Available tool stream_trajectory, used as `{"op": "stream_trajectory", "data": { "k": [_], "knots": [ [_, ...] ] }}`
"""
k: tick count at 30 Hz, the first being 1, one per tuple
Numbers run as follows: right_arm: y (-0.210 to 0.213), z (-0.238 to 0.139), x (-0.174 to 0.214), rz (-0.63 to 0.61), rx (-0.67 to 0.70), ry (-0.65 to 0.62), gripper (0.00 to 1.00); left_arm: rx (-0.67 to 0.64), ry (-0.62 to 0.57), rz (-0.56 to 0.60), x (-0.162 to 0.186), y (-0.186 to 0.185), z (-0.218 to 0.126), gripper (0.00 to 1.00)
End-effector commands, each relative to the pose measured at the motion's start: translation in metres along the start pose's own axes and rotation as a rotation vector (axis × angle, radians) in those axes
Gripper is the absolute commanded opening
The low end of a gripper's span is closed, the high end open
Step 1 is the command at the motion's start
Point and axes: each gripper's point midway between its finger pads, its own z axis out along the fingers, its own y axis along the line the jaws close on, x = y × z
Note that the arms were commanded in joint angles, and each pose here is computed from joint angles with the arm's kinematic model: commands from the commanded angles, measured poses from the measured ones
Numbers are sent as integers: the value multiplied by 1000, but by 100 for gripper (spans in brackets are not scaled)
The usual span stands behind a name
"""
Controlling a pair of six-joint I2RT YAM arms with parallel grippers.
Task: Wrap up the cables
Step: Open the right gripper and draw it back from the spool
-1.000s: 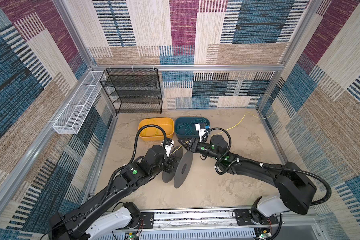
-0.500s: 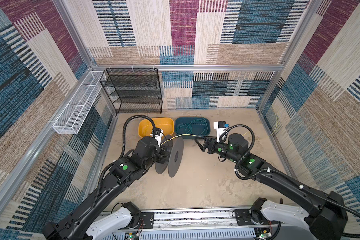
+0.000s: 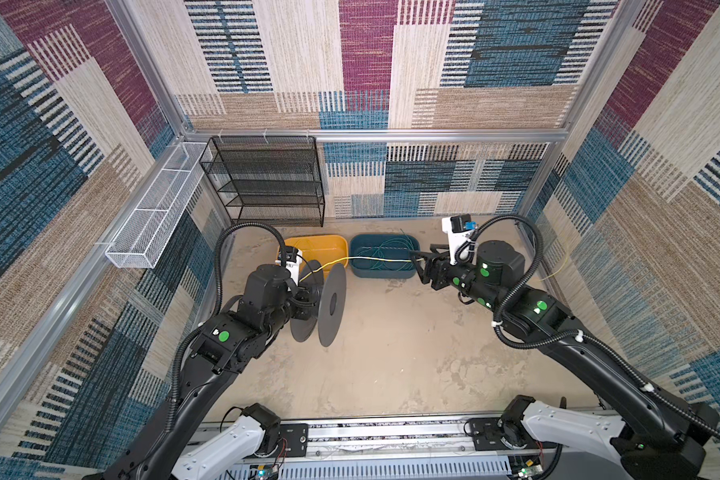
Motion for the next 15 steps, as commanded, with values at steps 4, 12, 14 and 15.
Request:
{"op": "stream_trajectory", "data": {
  "k": [4, 12, 14, 15],
  "knots": [
    [12, 16, 75, 21, -120, 275, 76, 20, -71, 12, -28, 1, -5, 0],
    [34, 0, 94, 72, -261, 341, 86, 22, -58, 6, -30, 5, 5, 0],
    [38, -3, 102, 76, -291, 372, 85, 15, -50, 4, -29, 8, 8, 0],
    [39, -5, 104, 79, -303, 380, 84, 4, -49, 4, -29, 11, 8, 0]
  ]
}}
